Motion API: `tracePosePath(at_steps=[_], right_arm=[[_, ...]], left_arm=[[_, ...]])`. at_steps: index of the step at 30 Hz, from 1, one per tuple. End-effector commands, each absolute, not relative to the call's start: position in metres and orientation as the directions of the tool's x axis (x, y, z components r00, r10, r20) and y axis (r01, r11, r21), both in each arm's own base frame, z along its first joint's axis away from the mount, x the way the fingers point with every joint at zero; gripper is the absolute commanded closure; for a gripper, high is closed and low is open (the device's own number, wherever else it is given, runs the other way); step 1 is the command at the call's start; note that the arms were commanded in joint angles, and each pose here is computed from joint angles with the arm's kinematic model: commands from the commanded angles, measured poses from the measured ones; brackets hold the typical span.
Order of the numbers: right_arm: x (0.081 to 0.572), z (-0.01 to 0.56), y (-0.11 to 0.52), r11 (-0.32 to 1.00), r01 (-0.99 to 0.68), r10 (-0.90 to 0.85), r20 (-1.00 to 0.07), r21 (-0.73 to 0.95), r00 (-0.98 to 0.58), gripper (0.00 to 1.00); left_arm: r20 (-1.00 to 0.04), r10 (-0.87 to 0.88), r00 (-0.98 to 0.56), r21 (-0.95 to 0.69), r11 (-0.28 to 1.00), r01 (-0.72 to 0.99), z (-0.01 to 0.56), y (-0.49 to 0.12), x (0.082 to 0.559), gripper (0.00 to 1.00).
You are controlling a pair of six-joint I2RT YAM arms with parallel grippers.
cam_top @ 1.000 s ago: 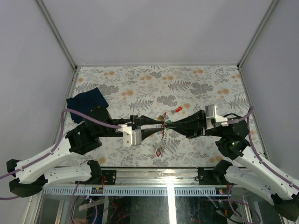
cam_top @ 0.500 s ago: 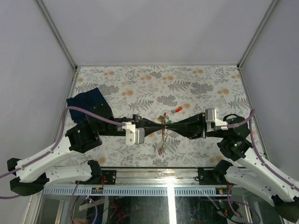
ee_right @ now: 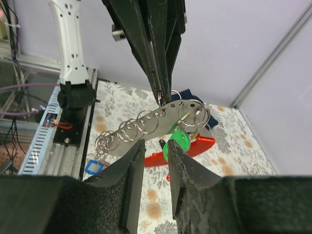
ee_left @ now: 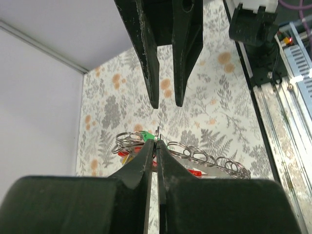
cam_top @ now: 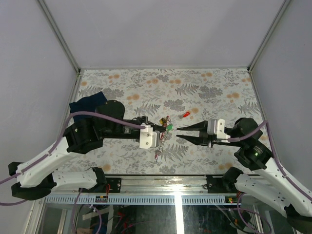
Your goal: Put the keys on the keyring
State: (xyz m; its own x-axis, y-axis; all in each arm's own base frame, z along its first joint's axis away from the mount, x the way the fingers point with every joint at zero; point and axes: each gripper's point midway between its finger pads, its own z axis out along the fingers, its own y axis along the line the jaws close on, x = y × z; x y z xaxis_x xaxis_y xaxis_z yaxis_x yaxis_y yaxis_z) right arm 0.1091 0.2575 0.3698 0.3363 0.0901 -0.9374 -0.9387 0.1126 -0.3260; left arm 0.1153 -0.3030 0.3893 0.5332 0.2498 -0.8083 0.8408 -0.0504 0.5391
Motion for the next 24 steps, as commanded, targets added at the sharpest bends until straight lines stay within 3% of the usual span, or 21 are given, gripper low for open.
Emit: tracePosePath(at_steps=[1,10,19,24], right_arm=[[0.123,0.369,0.256,0.164,-0.914,0.042,-0.923,-0.371,0.382,0.68],[0.133,0.349,0.263,0.193,-0.901,0.072,-0.910,-0.390,0.409,0.69],[0.135,0.325,0.266,0.186,-0.915,0.065,-0.925,-0.358,0.375,0.69],[0.137,0.319,0.270,0.194,-0.929,0.101,-0.936,-0.315,0.338,0.70]], left_arm=[[-0.753,0.388,0.532,0.539,-0.102,0.836,0.374,-0.295,0.124,1.00],[-0.655,0.623,0.428,0.473,-0.103,0.875,0.345,-0.281,0.146,1.00],[-0.362,0.891,0.273,0.460,-0.084,0.884,0.294,-0.251,0.180,1.00],[-0.378,0.875,0.302,0.472,-0.098,0.876,0.301,-0.257,0.179,1.00]])
